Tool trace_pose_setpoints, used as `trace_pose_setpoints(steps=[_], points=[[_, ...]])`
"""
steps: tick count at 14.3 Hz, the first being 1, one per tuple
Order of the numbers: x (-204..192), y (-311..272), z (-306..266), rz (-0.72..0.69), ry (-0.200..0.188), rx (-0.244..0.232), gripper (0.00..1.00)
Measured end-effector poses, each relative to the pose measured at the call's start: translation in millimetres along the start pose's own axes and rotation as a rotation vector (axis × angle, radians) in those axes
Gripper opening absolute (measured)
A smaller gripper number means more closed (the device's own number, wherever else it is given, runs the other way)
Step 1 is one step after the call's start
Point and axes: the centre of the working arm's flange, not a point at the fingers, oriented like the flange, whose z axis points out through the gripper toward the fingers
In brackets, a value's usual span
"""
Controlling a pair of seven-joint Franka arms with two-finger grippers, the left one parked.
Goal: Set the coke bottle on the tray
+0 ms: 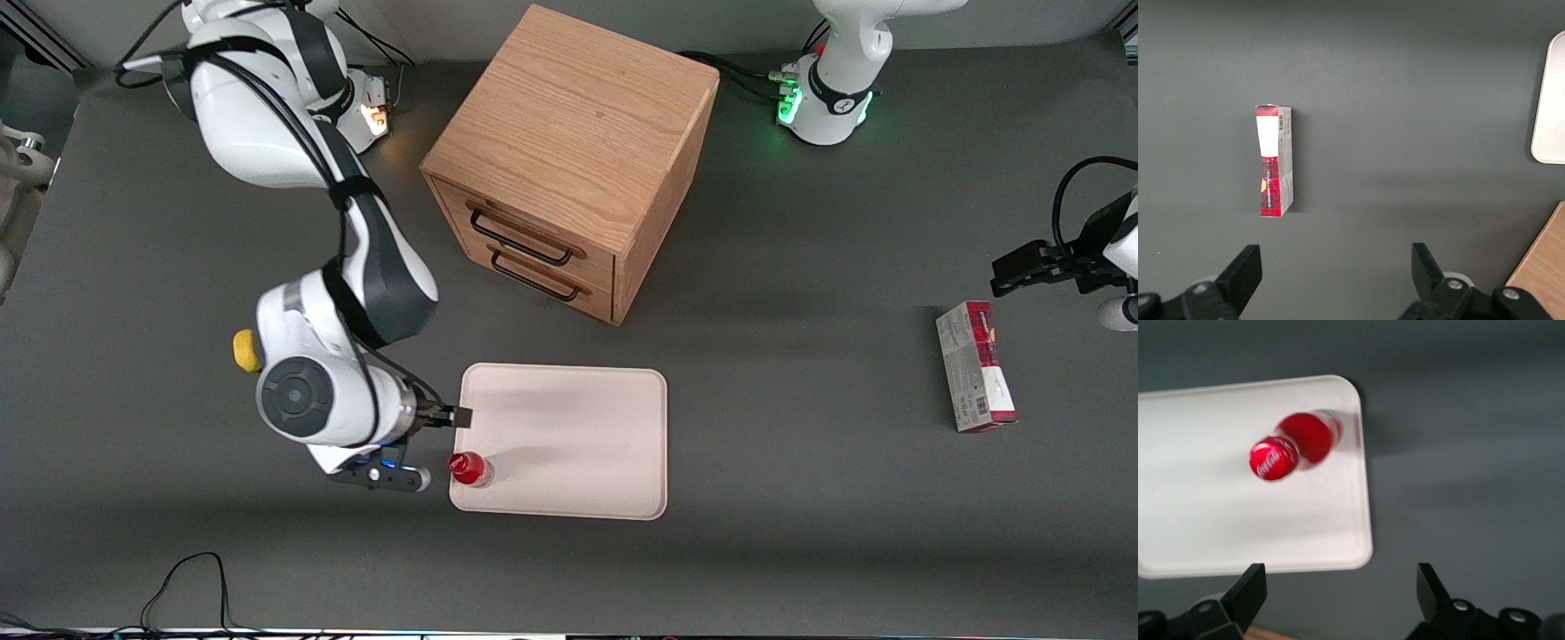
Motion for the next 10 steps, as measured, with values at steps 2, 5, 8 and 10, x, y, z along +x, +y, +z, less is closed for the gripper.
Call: trace_pose_setpoints(steps=[2,5,8,10], points=[[-6.7,35.8,-27.5,-0.047,-0.009,0.004,1.0],[-30.9,119.7,-73.0,-0.123,-0.027,0.011,1.0],[-82.0,197.0,-119.5,-0.158,-0.01,-0.007,1.0],[-122.9,218.6,-145.8,-0.173,0.016,-0.018,1.0]])
